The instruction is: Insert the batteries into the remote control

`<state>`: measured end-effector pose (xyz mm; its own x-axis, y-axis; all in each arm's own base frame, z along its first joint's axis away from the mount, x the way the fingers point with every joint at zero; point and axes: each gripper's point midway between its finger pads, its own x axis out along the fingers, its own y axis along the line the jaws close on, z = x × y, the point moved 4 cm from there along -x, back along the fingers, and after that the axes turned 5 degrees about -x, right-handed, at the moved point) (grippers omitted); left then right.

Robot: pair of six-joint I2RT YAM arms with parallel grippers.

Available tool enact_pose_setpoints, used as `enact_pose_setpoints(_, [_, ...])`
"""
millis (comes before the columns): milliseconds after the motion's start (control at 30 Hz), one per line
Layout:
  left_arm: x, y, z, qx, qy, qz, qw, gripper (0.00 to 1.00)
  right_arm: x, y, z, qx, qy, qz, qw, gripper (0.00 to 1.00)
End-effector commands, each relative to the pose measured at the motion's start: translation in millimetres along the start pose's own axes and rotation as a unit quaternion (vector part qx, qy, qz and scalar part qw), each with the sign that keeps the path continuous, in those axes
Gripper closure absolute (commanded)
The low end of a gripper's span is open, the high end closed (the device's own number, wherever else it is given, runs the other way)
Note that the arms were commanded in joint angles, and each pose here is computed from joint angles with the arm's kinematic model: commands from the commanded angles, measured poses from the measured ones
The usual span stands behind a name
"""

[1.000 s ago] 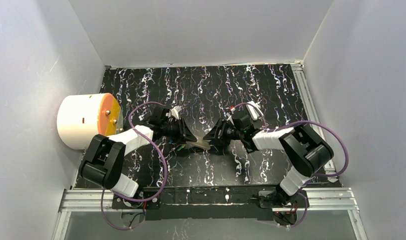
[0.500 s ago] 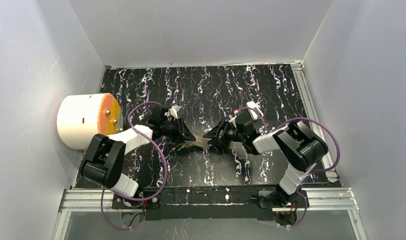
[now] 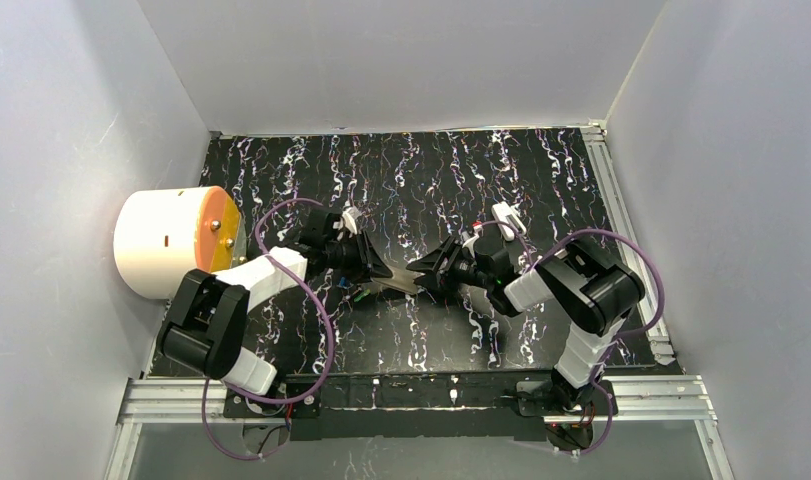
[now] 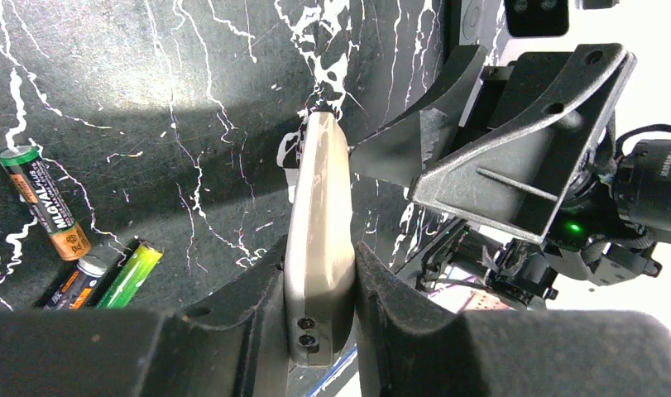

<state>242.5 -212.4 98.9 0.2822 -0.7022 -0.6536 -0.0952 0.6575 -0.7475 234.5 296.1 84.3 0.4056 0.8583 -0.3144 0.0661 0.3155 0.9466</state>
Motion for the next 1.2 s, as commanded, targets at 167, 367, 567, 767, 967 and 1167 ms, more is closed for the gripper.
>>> enact_pose_setpoints(167, [8,50,-31,-0.002,0.032,0.164,0.986,1.00,-16,100,-7,-0.095,0.008,0.164,0.982,0.38])
enact_pose_setpoints(367, [3,53,-26,0.012,0.025,0.195,0.980,1.00,-23,77,5,-0.107,-0.022,0.097,0.989,0.37])
enact_pose_setpoints(567, [3,49,-19,0.028,0.024,0.213,0.976,1.00,-34,14,23,-0.089,-0.045,-0.047,0.994,0.37])
enact_pose_setpoints(767, [-4,35,-4,0.055,0.017,0.229,0.972,1.00,-62,-31,46,-0.099,-0.075,-0.185,0.975,0.38])
enact_pose_setpoints(967, [-7,20,8,0.095,0.029,0.227,0.969,1.00,-73,-25,55,-0.139,-0.077,-0.220,0.962,0.38])
enact_pose_setpoints(1167, [-18,-6,21,0.145,0.028,0.203,0.968,1.00,-85,-24,62,-0.184,-0.063,-0.277,0.941,0.38])
